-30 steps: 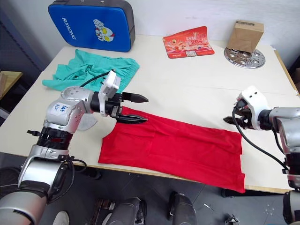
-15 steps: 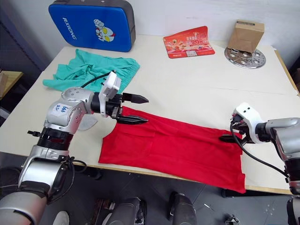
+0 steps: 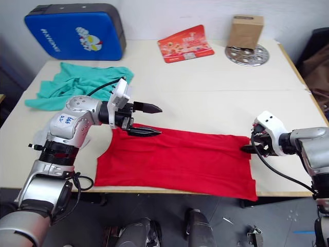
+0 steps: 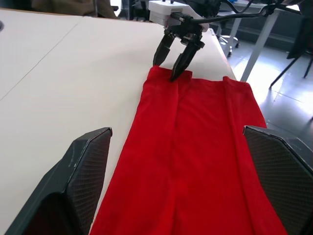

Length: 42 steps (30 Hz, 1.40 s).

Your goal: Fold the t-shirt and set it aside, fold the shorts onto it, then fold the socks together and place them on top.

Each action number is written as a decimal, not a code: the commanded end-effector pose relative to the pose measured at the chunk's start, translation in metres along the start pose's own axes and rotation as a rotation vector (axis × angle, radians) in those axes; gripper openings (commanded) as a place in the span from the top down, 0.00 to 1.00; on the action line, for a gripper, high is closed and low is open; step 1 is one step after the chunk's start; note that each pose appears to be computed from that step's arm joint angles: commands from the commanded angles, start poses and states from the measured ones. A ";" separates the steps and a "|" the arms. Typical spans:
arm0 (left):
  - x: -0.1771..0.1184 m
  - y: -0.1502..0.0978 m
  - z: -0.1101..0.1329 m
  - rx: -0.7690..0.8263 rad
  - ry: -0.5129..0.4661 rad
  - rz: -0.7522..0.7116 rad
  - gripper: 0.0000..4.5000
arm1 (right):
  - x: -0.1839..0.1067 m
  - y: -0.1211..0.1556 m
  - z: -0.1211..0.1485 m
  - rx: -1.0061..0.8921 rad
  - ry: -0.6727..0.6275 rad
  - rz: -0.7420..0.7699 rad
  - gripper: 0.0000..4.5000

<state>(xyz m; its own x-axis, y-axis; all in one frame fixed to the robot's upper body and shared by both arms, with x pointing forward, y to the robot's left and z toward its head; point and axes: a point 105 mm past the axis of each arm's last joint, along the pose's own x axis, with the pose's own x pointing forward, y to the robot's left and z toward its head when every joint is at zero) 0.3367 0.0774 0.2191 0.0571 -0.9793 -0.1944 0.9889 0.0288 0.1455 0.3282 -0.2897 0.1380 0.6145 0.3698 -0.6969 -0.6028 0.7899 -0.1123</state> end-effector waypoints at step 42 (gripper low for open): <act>-0.004 0.000 0.013 0.056 -0.018 0.019 0.00 | 0.046 0.036 0.042 0.041 -0.114 0.128 0.62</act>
<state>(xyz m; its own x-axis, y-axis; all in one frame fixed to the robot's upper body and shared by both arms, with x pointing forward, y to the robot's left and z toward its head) 0.3380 0.0778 0.2197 0.0744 -0.9782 -0.1937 0.9866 0.0439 0.1572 0.3590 -0.2337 0.1396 0.6222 0.4909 -0.6099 -0.6313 0.7753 -0.0200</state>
